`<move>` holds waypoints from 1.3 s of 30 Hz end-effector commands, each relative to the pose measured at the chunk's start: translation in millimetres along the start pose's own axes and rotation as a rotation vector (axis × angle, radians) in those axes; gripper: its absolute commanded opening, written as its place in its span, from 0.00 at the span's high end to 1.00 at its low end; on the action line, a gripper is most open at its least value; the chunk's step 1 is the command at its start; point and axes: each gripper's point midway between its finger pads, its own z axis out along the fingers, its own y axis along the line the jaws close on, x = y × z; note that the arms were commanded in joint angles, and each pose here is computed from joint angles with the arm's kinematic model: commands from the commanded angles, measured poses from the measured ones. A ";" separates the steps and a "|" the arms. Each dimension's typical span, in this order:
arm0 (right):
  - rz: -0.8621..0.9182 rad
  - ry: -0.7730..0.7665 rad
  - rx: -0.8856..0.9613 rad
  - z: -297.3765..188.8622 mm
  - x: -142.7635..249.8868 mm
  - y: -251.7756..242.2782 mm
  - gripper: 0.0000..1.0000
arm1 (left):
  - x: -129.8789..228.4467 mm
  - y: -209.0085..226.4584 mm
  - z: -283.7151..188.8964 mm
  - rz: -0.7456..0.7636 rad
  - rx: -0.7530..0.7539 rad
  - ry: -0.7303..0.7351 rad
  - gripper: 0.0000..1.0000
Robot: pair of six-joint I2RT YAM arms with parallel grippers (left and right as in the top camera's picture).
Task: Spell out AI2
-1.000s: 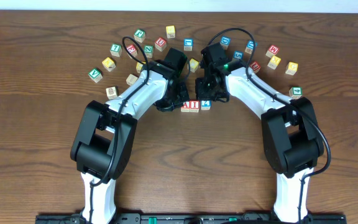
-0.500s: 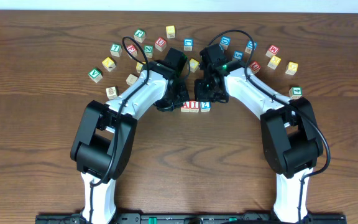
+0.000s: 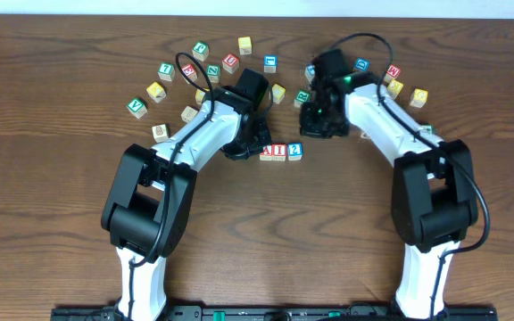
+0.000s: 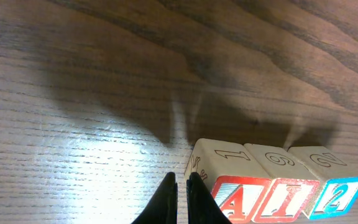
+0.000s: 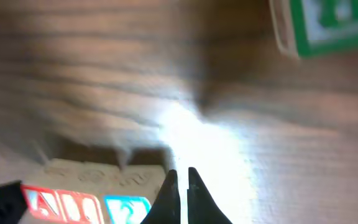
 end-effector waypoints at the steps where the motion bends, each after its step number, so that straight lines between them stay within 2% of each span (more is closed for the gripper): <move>1: 0.017 0.013 0.003 -12.0 5.8 -2.6 0.99 | 3.6 3.7 6.2 0.004 -0.008 0.021 0.92; 9: 0.000 0.062 0.017 6.1 28.5 -2.7 0.99 | 2.4 2.7 6.3 0.005 -0.003 0.016 0.92; 39: -0.037 0.084 -0.004 10.0 42.3 21.4 0.99 | 2.5 2.4 6.3 0.005 -0.003 0.016 0.92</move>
